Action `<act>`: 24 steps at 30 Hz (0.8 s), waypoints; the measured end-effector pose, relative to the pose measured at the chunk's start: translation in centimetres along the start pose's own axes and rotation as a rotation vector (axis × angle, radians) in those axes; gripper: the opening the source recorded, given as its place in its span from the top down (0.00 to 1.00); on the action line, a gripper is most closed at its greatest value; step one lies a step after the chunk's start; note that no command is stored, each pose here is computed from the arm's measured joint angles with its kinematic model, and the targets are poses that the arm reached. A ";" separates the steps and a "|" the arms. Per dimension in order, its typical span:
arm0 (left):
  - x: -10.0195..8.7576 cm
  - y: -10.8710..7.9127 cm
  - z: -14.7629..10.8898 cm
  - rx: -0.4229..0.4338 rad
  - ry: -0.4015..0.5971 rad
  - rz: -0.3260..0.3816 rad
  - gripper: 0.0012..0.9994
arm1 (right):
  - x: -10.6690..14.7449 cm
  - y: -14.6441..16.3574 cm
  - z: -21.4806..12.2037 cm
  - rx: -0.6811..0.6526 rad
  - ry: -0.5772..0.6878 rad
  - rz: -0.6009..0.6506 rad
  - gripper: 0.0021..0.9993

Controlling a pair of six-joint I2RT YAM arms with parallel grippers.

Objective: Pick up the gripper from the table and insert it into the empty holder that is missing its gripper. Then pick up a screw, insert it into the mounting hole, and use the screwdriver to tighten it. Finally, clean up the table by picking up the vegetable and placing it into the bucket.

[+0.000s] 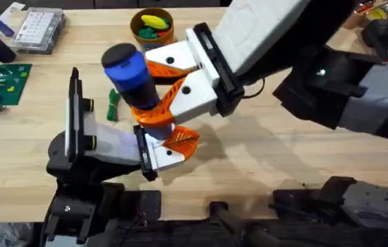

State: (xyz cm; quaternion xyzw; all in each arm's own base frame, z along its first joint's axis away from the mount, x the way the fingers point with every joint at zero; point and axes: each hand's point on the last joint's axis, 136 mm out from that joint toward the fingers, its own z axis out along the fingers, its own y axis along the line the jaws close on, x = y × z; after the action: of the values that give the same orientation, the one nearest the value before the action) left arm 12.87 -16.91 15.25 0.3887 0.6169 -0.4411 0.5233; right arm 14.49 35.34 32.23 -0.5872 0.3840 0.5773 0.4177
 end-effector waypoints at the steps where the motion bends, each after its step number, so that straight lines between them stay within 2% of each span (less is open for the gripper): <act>1: 0.0 0.0 0.0 0.000 0.000 -0.001 0.99 | 0.0 0.1 0.0 0.000 0.000 -0.002 0.94; 24: -0.1 0.1 0.0 -0.004 -0.005 0.012 0.99 | 0.1 0.0 0.0 0.005 -0.001 -0.005 0.94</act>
State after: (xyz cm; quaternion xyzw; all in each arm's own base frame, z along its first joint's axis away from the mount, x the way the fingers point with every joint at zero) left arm 12.97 -16.89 15.38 0.3904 0.6141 -0.4377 0.5281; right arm 14.50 35.29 32.09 -0.5869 0.3837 0.5754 0.4210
